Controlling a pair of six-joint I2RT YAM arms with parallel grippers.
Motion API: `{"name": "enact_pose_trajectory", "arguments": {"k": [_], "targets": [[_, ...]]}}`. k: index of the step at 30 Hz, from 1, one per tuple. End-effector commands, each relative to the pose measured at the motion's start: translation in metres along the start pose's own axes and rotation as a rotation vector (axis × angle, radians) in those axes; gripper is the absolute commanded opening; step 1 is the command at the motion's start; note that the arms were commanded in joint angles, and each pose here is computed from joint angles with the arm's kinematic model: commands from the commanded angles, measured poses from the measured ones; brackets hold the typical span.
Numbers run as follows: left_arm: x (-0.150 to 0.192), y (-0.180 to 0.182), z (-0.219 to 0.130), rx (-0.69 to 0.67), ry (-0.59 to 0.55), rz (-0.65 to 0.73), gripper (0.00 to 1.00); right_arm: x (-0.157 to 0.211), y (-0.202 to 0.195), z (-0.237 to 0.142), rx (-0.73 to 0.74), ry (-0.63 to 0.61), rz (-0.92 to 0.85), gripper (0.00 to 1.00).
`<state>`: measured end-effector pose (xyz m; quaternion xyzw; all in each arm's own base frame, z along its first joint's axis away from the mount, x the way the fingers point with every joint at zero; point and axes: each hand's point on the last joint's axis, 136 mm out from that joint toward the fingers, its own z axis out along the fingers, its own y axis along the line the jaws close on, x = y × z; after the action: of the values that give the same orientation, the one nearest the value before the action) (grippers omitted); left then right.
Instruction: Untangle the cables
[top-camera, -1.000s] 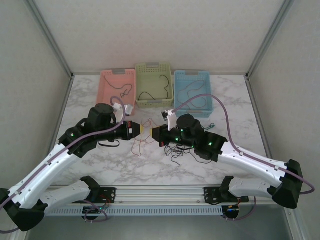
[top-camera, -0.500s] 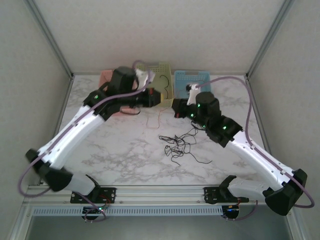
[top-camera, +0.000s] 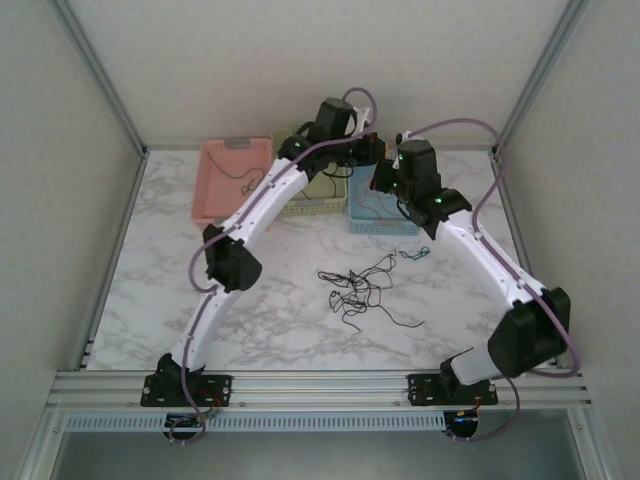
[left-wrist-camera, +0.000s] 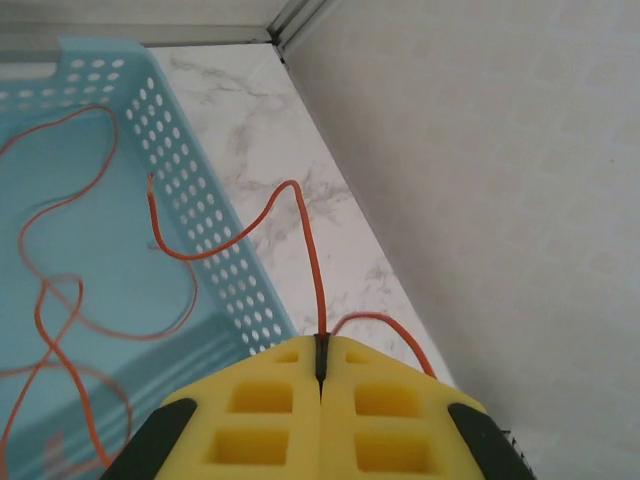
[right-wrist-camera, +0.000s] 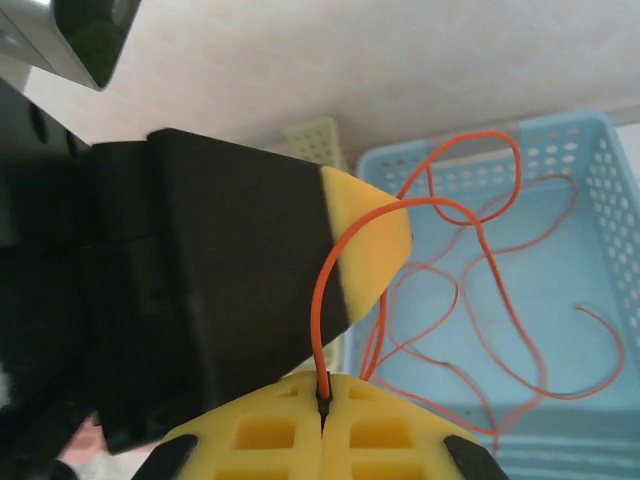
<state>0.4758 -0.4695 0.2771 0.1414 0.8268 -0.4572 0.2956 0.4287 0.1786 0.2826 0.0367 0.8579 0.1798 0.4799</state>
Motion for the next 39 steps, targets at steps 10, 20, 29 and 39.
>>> {"name": "enact_pose_trajectory", "arguments": {"k": [10,20,29,39], "targets": [[0.029,0.093,0.053,-0.035,0.067,-0.155,0.24,0.018,-0.054,0.099,0.063,0.15,0.063,0.0],[0.012,0.086,0.02,-0.071,0.064,-0.119,0.69,0.027,-0.086,0.128,0.15,0.278,0.18,0.24],[-0.001,0.032,-0.03,-0.066,0.072,-0.041,0.7,0.006,-0.066,0.09,0.091,0.263,0.212,0.46],[0.051,-0.024,-0.147,-0.124,0.046,0.012,0.7,0.041,-0.051,-0.032,-0.032,0.252,0.244,0.44]]}}
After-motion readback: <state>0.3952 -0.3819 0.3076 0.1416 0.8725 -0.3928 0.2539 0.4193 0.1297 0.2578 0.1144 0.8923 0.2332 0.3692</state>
